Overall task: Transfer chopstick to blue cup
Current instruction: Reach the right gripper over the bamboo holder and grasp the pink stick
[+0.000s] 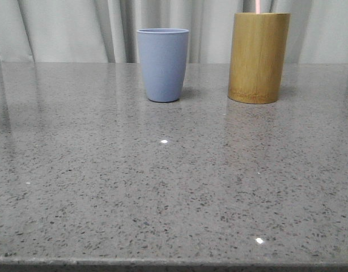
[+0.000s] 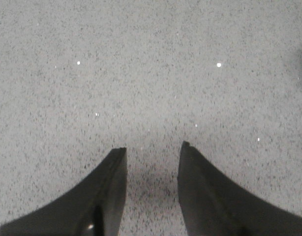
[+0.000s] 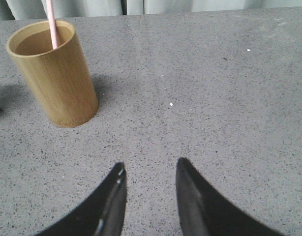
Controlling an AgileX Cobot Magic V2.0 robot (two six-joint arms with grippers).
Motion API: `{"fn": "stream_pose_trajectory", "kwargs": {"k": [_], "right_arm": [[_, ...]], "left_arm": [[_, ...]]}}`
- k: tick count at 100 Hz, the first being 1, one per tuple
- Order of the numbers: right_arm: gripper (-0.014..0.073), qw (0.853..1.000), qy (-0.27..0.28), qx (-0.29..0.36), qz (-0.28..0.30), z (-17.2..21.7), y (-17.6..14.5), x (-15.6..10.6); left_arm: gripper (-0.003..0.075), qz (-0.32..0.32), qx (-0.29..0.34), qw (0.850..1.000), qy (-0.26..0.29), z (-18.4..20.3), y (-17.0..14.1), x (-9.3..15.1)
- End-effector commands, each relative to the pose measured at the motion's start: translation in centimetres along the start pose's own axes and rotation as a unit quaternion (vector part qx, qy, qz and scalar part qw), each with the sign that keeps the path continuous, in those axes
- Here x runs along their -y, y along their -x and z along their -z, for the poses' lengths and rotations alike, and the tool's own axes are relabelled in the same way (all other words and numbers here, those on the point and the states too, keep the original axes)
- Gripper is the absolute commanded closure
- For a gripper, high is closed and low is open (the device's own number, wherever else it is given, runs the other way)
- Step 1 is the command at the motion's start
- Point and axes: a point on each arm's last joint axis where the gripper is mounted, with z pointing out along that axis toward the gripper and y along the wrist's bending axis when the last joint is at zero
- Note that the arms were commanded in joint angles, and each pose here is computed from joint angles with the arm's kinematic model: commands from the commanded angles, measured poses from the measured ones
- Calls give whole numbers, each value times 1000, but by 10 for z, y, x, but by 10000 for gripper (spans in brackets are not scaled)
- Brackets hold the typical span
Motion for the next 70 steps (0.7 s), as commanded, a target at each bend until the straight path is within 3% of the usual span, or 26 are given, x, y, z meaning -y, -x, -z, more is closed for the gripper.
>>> {"fn": "stream_pose_trajectory", "kwargs": {"k": [1,31,70], "right_arm": [[322,999,5,45,7,3,20,-3],[322,998,37,37,19,-14,61,-19],[322,995,89,33,39,-63,122,-56]], "left_arm": [[456,5,87,996,-2,23,-3,-1],[456,2,112,994,2,42,-53,-4],[456,1,133,991,2,48,-79,-5]]}}
